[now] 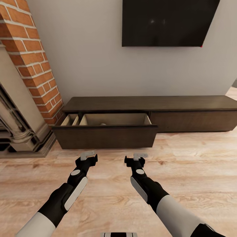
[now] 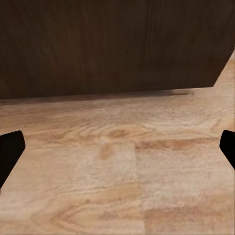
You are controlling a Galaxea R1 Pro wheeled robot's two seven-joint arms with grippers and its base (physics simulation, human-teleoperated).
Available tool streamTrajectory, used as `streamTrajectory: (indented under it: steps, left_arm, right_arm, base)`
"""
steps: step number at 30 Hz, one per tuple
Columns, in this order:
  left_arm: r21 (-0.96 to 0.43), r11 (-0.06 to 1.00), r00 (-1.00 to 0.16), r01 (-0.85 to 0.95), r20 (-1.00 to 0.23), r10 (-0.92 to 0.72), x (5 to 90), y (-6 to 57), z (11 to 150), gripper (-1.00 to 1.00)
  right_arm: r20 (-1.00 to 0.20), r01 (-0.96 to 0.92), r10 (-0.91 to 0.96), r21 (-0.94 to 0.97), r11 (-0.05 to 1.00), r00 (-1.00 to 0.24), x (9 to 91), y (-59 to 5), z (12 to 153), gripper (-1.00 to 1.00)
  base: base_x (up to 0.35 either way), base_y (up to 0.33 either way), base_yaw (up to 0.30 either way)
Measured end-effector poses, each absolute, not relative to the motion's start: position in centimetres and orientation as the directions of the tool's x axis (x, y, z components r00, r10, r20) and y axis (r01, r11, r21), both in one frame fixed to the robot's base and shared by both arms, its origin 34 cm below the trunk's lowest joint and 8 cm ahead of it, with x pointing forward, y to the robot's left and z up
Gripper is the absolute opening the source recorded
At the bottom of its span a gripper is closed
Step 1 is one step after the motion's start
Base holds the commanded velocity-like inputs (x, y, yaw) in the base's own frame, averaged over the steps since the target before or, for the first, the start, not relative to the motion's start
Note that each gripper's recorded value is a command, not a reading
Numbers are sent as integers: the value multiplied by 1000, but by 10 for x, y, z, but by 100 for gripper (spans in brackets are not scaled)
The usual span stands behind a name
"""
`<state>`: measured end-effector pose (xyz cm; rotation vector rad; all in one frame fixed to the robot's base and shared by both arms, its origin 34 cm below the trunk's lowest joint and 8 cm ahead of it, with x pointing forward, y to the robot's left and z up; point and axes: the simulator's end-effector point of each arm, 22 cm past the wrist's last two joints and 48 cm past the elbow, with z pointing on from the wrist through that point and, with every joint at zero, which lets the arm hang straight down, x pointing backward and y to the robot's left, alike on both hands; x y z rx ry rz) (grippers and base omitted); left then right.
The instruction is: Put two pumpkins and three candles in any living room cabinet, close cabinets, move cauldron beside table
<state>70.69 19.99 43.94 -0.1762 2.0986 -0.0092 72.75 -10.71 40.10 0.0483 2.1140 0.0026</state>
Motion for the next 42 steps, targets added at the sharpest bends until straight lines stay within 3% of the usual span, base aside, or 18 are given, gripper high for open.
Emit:
streamTrajectory:
  steps: [17, 42]
  left_arm:
    - [-79, 989, -498, -124, -857, -131, 707, 200, 440, 100]
    - [-61, 991, -504, -119, -856, -113, 707, 198, 424, 100]
  right_arm:
    - [-844, 32, 35, 20, 999, -535, 725, -107, 396, 100]
    - [-783, 11, 5, -2, 1000, -622, 712, -107, 363, 100]
  base:
    - [270, 64, 0]
    - [48, 0, 0]
